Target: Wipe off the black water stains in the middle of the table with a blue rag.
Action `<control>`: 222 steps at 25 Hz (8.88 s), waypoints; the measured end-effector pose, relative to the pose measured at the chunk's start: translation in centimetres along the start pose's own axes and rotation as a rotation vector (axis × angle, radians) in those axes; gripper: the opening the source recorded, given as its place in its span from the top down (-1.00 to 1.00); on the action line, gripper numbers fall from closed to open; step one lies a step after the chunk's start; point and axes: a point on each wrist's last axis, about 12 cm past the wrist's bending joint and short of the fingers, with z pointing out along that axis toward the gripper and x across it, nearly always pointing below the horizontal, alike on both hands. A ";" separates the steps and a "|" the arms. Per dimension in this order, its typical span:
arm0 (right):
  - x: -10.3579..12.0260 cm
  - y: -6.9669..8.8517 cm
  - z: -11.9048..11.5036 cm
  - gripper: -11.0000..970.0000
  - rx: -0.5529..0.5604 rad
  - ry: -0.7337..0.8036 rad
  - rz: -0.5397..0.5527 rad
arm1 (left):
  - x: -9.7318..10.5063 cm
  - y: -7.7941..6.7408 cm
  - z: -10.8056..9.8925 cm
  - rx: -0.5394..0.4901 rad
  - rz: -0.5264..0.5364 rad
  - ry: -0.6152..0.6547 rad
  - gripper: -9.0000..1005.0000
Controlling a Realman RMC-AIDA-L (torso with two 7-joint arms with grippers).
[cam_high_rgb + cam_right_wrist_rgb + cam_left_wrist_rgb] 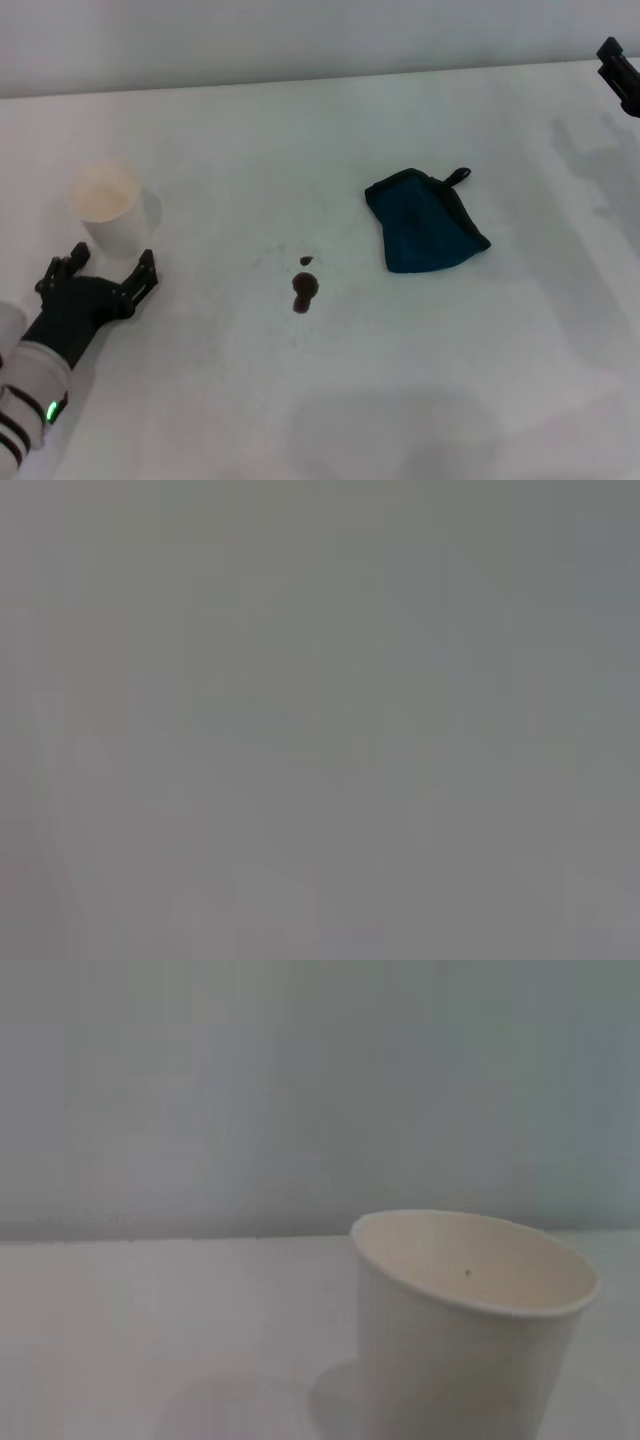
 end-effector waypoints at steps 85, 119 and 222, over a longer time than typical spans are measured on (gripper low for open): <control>0.3 16.5 7.4 0.38 -0.099 1.072 -0.450 | -5.4 6.8 -1.2 -0.202 -0.203 -0.416 -0.77; 2.8 23.2 4.6 0.79 -0.604 1.061 -0.491 | -5.6 7.0 -1.1 -0.199 -0.206 -0.419 -0.77; -0.2 -0.6 -1.7 -0.63 -0.086 0.039 -0.229 | -7.7 6.8 0.5 -0.114 -0.287 -0.466 -0.77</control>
